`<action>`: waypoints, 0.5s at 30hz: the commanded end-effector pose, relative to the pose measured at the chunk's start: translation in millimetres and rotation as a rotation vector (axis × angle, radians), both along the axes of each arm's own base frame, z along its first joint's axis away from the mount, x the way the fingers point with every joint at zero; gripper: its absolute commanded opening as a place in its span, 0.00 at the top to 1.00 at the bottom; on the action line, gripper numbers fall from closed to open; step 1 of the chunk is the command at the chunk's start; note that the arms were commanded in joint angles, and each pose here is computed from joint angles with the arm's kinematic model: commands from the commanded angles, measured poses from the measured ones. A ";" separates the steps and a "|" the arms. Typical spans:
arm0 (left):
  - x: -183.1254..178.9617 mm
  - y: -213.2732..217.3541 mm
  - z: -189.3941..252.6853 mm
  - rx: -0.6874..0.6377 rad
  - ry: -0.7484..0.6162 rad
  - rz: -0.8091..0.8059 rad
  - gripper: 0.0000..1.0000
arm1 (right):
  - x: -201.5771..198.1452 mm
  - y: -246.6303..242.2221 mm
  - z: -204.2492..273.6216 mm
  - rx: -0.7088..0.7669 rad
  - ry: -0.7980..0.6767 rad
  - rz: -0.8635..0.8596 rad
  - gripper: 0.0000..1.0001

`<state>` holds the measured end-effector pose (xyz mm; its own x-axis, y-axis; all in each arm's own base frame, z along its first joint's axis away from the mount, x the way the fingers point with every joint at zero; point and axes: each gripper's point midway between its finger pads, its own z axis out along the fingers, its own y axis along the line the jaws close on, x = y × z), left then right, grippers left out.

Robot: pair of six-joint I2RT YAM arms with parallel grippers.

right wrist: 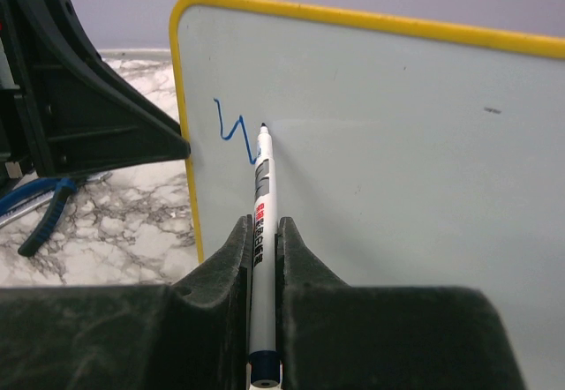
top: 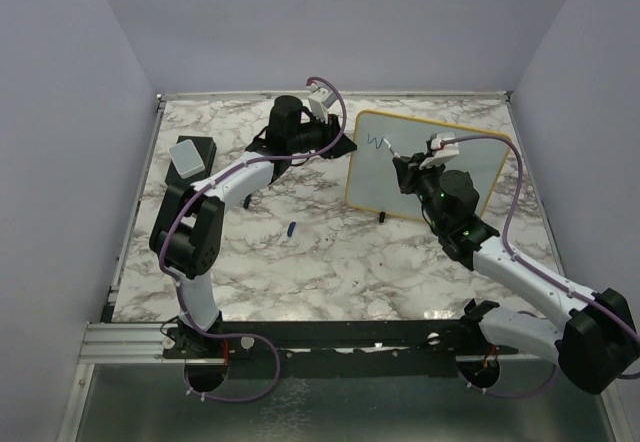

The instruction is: Write a sentence on the whiteboard

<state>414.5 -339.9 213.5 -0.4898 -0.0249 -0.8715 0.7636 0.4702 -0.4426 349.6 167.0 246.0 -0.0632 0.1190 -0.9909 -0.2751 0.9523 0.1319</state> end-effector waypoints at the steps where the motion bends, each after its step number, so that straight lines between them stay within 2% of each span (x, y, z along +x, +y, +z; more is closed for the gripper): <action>1: -4.9 -0.4 16.7 -0.010 -0.036 -0.013 0.78 | 10.0 -9.8 21.0 -0.010 -0.053 -0.066 0.99; 7: -4.8 0.0 16.0 -0.007 -0.036 -0.010 0.79 | 6.8 -6.3 16.7 -0.012 -0.047 -0.039 0.99; 11: -4.9 -0.2 14.8 -0.006 -0.034 -0.011 0.79 | -9.0 1.2 22.9 -0.003 -0.084 0.049 0.99; 15: -4.7 0.1 16.7 -0.008 -0.037 -0.011 0.79 | -20.0 -3.7 29.4 0.001 -0.100 0.058 0.99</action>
<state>414.2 -339.8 212.6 -0.4930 -0.0230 -0.8697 0.7617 0.4718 -0.4442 341.1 165.6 263.1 -0.0128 0.1173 -0.9930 -0.3072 0.9446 0.1156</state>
